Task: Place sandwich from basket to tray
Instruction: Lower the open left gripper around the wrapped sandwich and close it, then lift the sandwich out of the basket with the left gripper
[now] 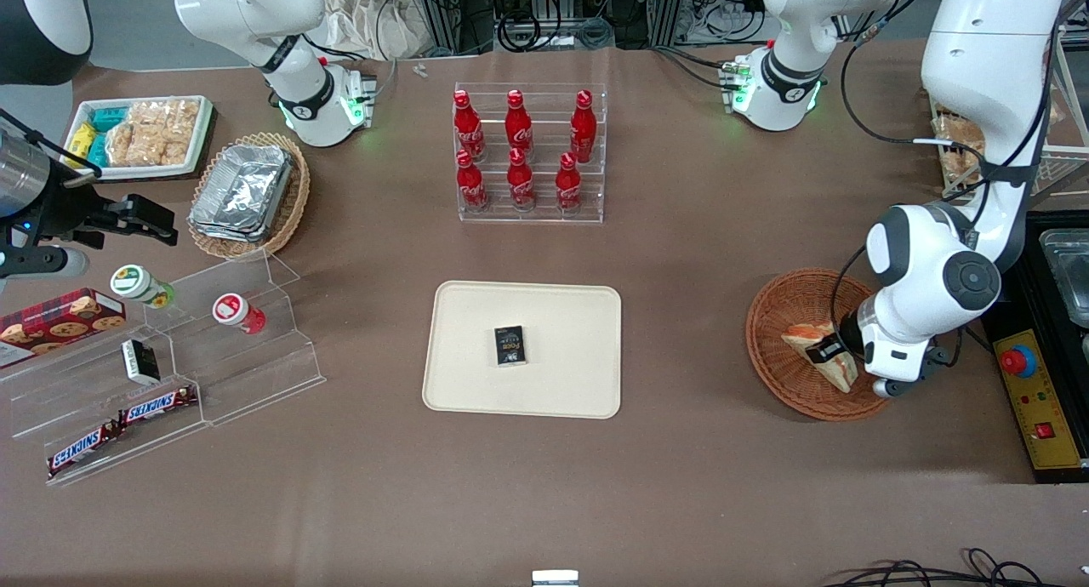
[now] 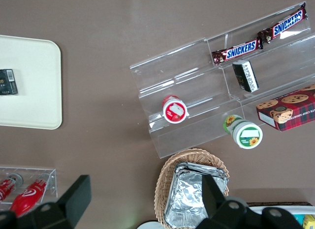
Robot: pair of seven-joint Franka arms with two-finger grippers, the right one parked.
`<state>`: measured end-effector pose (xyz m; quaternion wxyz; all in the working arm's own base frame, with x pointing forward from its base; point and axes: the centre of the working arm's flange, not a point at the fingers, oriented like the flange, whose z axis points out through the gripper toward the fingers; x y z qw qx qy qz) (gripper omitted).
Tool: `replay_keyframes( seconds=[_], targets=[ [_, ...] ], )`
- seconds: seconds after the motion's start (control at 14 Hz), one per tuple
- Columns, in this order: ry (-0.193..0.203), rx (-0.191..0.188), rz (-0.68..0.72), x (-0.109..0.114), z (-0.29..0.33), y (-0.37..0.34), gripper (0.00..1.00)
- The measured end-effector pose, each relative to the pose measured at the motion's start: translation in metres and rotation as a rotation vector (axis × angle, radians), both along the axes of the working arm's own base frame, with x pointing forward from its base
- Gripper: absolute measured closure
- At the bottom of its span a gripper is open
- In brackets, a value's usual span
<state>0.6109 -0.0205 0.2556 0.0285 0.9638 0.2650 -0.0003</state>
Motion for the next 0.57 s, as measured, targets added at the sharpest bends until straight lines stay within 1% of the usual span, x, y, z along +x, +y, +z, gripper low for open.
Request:
replay_keyframes(
  seconds=[0.07,0.14,0.21,0.29,0.43,0.57],
  targets=[
    [0.001,0.000,0.000,0.000,0.001,0.000,0.57],
    [0.006,0.001,-0.001,-0.001,0.004,0.000,0.64],
    [0.017,0.003,-0.003,-0.001,0.010,0.000,0.73],
    [0.033,0.005,-0.006,-0.002,0.020,0.000,0.79],
    [0.068,0.011,-0.014,0.000,0.060,-0.003,0.80],
    [0.095,0.017,-0.027,0.003,0.118,-0.008,0.80]
  ],
)
